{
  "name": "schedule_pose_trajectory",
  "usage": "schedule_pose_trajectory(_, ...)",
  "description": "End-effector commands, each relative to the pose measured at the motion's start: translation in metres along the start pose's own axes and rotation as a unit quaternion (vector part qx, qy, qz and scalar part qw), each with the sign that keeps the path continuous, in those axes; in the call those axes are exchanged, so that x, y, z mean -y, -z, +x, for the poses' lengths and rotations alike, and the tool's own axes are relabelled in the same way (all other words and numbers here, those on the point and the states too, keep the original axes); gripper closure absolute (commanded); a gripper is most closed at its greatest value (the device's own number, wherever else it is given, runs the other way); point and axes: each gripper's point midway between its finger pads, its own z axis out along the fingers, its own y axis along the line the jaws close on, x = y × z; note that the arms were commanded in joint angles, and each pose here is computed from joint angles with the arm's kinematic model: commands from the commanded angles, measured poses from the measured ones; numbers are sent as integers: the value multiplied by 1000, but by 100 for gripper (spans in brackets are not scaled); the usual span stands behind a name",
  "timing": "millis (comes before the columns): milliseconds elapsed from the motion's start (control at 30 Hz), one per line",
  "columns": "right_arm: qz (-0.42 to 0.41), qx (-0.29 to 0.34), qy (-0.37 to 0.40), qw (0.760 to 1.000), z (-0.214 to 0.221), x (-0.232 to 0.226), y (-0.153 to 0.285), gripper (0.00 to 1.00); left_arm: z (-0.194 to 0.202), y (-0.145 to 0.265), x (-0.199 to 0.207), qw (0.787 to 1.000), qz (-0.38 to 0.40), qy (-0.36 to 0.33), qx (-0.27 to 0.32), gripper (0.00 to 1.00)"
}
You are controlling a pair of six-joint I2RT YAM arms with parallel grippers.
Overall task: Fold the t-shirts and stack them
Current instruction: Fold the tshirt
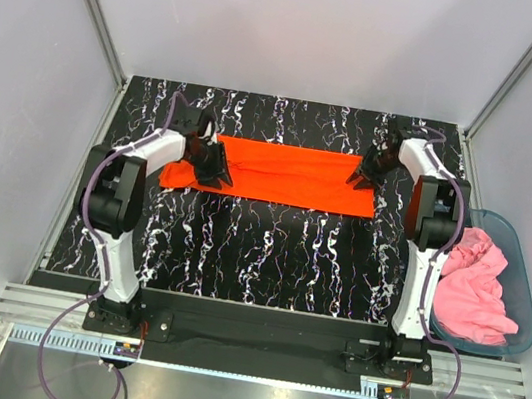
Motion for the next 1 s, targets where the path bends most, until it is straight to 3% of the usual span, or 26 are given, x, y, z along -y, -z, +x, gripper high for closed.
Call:
schedule_pose_trajectory(0, -24, 19, 24, 999, -14, -16, 13, 60, -10, 31, 1, 999, -5, -17, 48, 56)
schedule_pose_trajectory(200, 0, 16, 39, 999, 9, -9, 41, 55, -37, 50, -22, 996, -27, 24, 83, 46)
schedule_pose_trajectory(300, 21, 42, 66, 997, 13, -5, 68, 49, -59, 52, -35, 994, -36, 41, 98, 47)
schedule_pose_trajectory(367, 32, 47, 78, 995, 15, 0, 73, 50, -69, 44, -43, 993, -45, 45, 97, 56)
schedule_pose_trajectory(400, 30, 44, 81, 995, 16, -1, 72, 53, -80, 45, -40, 992, -44, 44, 107, 59)
schedule_pose_trajectory(467, 21, 28, 83, 996, 22, -5, 62, 72, -83, 29, -48, 993, -48, 54, 93, 67)
schedule_pose_trajectory(567, 19, 33, 109, 993, 19, -22, 54, 88, -95, 19, -46, 992, -47, 69, 97, 74)
schedule_pose_trajectory(733, -3, 0, 112, 994, 29, -41, 24, 96, -105, -1, -67, 990, -68, 90, 89, 74)
schedule_pose_trajectory(967, 69, -46, 109, 991, 77, -3, -15, 100, -120, -22, -72, 990, -58, 105, 74, 74)
